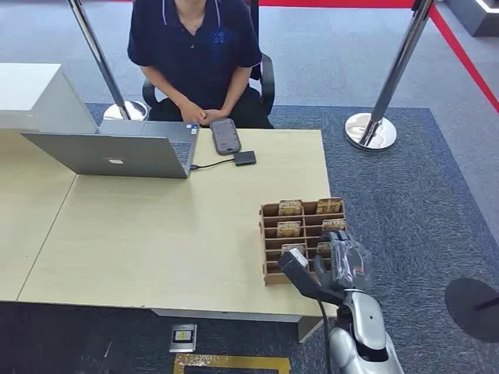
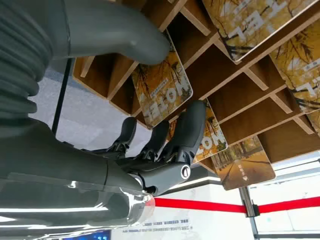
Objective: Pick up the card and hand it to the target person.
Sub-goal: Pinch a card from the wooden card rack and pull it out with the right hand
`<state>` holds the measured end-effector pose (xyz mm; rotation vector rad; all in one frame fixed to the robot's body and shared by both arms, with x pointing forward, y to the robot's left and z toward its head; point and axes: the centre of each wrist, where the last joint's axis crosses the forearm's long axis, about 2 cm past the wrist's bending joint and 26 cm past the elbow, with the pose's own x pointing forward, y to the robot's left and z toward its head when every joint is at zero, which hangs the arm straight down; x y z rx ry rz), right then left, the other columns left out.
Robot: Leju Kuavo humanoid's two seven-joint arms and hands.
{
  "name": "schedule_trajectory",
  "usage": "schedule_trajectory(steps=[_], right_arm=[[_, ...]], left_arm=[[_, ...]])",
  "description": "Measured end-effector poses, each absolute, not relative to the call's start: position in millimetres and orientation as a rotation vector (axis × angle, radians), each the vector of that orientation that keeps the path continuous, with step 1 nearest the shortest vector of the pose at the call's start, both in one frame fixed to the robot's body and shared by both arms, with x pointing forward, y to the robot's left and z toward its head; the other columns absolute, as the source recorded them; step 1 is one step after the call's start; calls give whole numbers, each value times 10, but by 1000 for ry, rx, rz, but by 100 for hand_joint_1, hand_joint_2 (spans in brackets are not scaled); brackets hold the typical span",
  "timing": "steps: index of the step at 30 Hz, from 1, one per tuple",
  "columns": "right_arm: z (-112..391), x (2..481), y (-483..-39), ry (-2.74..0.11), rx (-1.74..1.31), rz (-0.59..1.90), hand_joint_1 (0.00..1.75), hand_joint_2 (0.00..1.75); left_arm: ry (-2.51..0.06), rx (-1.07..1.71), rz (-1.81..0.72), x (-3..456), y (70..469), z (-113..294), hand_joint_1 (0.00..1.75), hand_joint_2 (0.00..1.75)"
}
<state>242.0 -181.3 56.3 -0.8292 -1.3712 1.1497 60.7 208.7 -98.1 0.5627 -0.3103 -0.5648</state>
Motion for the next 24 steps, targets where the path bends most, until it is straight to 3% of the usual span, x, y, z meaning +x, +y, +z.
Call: schedule_trajectory(steps=[6,15,21,24], right_arm=[[582,2474,-1814,-1377,-837,1149,118,175],[592,2538,-1812,-1384,-847,1149,96,175],[588,2540,-1810,-1384,-848,1148,98,175],[587,2540,-1811,-1384,-848,1148,113,175]], left_arm=[[-305,563,-558,605,2087,-981,0,0],[-303,563,-549,604,2088,-981,0,0],[-303,563,-549,604,2088,-981,0,0],[-303,563,-550,604,2088,-981,0,0]])
